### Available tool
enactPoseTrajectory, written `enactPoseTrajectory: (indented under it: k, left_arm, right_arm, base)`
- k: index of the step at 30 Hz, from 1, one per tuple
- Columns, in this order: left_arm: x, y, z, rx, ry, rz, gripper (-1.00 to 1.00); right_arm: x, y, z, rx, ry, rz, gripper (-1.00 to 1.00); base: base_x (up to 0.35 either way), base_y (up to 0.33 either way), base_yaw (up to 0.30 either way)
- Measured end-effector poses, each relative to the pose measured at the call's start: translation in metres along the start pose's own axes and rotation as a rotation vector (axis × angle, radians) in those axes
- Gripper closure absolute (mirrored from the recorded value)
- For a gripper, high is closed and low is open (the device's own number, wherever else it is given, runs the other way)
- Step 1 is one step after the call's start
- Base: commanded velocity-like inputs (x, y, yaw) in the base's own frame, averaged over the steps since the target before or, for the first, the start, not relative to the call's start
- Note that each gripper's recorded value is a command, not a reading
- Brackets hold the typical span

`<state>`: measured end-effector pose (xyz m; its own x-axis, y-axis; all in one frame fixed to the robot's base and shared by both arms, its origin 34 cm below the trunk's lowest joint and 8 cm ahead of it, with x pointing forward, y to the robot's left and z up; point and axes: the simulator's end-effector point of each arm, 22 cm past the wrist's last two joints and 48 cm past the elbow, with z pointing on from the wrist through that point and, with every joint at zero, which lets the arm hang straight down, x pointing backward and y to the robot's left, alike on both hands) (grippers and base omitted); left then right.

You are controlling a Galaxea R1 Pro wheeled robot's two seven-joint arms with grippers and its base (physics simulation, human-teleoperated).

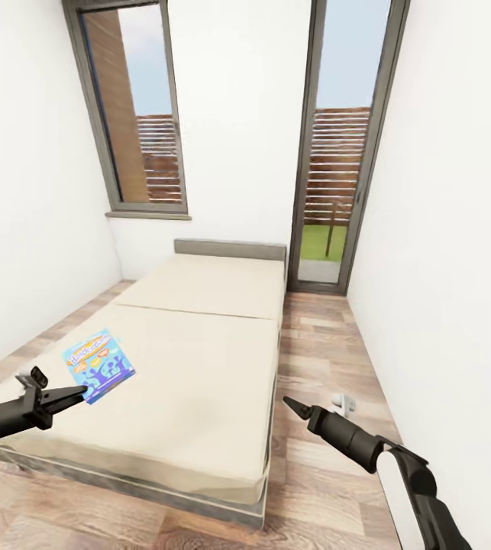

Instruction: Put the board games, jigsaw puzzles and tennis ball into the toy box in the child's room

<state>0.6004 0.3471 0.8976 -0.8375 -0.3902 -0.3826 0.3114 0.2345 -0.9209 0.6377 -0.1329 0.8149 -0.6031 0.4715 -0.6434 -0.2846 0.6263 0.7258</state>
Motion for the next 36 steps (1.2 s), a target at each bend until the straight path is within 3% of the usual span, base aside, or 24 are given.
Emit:
enactPoseTrajectory:
  k: [7,23,36]
  left_arm:
    - [-0.006,-0.011,-0.001,-0.002,0.000,-0.001,1.00]
    - [-0.017,-0.036,-0.002,-0.002,0.000,-0.001,1.00]
    - [-0.017,-0.035,-0.004,-0.001,-0.009,0.005,1.00]
  right_arm:
    - [-0.008,0.010,-0.002,-0.005,0.001,0.000,-1.00]
    - [-0.027,0.031,-0.007,-0.008,0.003,0.001,-1.00]
    - [-0.015,0.044,0.001,-0.031,0.042,-0.027,-1.00]
  base:
    - [-0.174,0.000,0.287]
    - [-0.012,0.000,0.286]
    - [0.027,0.018,0.287]
